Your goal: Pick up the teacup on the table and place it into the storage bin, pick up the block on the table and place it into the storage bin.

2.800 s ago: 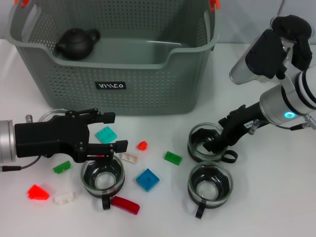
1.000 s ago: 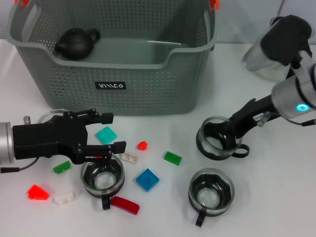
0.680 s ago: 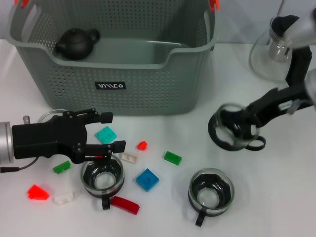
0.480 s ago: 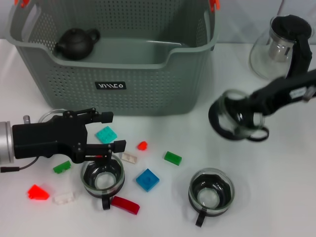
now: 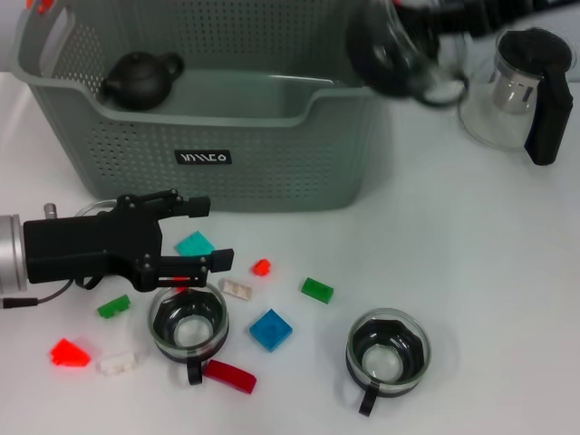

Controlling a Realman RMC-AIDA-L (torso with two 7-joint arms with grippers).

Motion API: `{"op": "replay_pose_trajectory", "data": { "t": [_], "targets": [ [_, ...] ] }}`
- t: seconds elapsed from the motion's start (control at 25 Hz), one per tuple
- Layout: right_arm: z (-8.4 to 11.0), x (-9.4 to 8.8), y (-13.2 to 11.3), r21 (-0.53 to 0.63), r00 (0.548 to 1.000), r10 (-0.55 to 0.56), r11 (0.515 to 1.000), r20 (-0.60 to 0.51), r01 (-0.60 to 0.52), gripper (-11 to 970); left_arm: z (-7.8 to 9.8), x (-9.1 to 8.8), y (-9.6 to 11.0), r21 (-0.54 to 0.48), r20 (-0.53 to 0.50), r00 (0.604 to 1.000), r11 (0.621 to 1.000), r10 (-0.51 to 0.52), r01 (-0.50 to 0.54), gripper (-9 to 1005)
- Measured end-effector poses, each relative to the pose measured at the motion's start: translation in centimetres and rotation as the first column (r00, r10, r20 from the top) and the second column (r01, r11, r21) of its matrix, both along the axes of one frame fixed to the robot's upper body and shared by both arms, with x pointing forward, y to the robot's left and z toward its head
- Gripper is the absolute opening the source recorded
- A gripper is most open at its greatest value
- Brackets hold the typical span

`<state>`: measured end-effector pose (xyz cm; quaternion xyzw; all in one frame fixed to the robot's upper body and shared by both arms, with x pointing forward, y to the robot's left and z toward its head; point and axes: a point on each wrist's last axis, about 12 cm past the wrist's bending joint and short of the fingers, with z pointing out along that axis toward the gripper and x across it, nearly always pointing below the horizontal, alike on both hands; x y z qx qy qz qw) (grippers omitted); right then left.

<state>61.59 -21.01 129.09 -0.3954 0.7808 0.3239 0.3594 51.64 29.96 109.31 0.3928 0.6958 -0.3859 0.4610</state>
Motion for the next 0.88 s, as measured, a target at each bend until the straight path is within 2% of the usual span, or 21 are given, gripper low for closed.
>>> {"op": "replay_pose_trajectory", "data": {
  "t": [0.2,0.24,0.28,0.52,0.72,0.84,0.88],
  "targets": [
    [1.4,3.1,2.5,-0.042,0.996,-0.047,0.998,0.078,0.05,57,0.1,0.1,-0.1,-0.004,0.003,1.0,1.0,-0.005,0.005,861],
    [1.4,4.3,3.5,-0.051,0.991,-0.076,0.995,0.111,0.082,57,0.1,0.1,-0.1,-0.004,0.003,1.0,1.0,-0.005,0.005,861],
    [1.4,4.3,3.5,-0.051,0.991,-0.076,0.995,0.111,0.082,57,0.1,0.1,-0.2,-0.005,0.003,1.0,1.0,-0.006,0.006,861],
    [-0.8,7.4,6.6,-0.054,0.965,-0.15,0.985,0.213,0.165,57,0.1,0.1,-0.1,-0.004,0.005,1.0,1.0,-0.007,0.007,861],
    [-2.9,8.8,8.8,-0.052,0.945,-0.183,0.978,0.271,0.204,57,0.2,0.1,0.0,-0.001,0.006,1.0,1.0,-0.005,0.005,861],
    [-4.6,9.4,10.5,-0.096,0.924,-0.188,0.968,0.333,0.232,57,0.2,0.2,0.0,-0.001,0.008,1.0,1.0,-0.002,0.002,861],
    [-4.6,9.4,10.5,-0.096,0.924,-0.188,0.968,0.333,0.232,57,0.2,0.2,0.0,-0.003,0.009,1.0,1.0,0.001,-0.001,861]
  ]
}}
